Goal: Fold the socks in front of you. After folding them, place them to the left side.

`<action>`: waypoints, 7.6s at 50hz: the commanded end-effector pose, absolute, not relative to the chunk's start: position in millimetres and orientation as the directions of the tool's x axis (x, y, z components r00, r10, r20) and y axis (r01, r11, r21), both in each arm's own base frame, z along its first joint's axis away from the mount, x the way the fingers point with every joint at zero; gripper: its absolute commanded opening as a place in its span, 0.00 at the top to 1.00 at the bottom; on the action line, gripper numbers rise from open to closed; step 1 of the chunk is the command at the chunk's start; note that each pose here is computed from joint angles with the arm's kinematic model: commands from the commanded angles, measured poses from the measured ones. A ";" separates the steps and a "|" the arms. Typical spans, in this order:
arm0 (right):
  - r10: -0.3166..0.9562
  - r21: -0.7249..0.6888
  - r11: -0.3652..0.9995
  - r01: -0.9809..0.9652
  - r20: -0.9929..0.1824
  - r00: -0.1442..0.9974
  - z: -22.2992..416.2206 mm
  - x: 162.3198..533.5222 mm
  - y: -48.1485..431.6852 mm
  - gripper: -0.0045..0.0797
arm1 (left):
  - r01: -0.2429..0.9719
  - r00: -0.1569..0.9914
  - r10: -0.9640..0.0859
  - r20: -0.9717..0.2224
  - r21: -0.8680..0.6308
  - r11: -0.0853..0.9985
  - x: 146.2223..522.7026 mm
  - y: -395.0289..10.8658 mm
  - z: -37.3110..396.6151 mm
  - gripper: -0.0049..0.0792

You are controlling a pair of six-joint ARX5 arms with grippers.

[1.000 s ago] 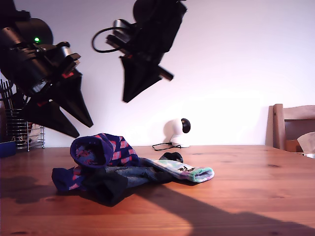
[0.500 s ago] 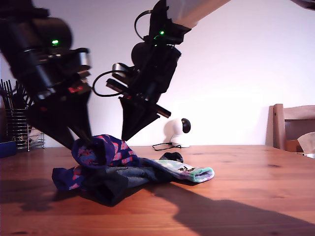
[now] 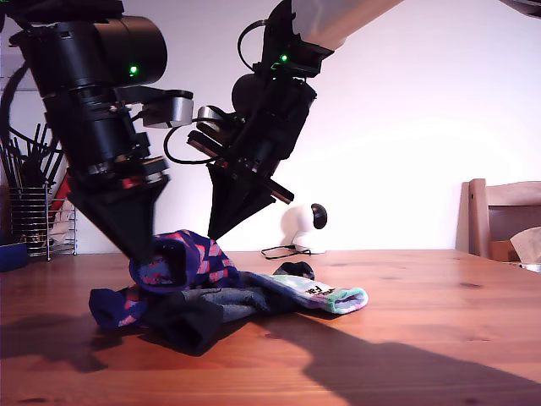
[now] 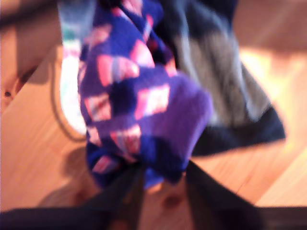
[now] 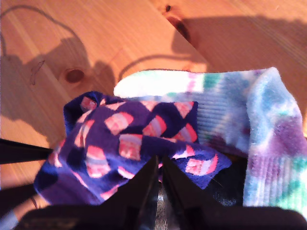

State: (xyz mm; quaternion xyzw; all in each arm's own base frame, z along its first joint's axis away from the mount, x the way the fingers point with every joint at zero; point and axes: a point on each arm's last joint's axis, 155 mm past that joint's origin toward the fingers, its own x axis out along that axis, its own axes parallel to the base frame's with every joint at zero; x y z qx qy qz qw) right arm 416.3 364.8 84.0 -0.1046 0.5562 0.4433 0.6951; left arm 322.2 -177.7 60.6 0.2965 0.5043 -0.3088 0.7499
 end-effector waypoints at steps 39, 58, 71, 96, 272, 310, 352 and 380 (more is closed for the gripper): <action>0.532 0.355 0.533 -0.768 -0.847 -0.022 89.2 408.3 381.0 0.96 | 0.685 0.389 -0.040 -0.920 0.260 0.680 357.2 -111.6 67.4 0.97; 0.512 0.358 0.532 -0.768 -0.858 -0.045 75.8 405.9 378.9 0.96 | 0.666 0.398 -0.053 -0.916 0.249 0.703 365.5 -97.5 68.7 0.97; 0.521 0.360 0.517 -0.777 -0.852 -0.048 74.4 403.1 387.0 0.96 | 0.779 0.367 -0.118 -0.923 0.236 0.581 359.2 -109.0 67.1 0.97; 0.492 0.380 0.520 -0.765 -0.865 -0.095 34.4 398.9 391.7 0.96 | 0.885 0.231 -0.292 -0.928 0.075 0.460 328.8 -143.3 63.6 0.97; 0.423 0.284 0.585 -0.760 -0.906 -0.013 34.3 431.5 361.7 0.59 | 0.654 -0.062 -0.345 -0.937 -0.299 0.695 333.6 -142.0 -33.7 0.97; 0.426 0.352 0.479 -0.804 -0.894 -0.137 35.9 403.8 355.5 0.59 | 0.643 -0.048 -0.347 -0.936 -0.295 0.707 338.1 -135.9 -33.7 0.97; 0.485 0.336 0.376 -0.864 -0.865 -0.126 66.3 402.6 360.6 0.62 | 0.653 0.009 -0.324 -0.946 -0.240 0.718 354.3 -115.1 -35.3 0.97; 0.510 0.278 0.315 -0.907 -0.856 -0.086 64.0 406.1 383.2 0.61 | 0.671 -0.003 -0.322 -0.947 -0.241 0.701 350.7 -119.4 -35.5 0.97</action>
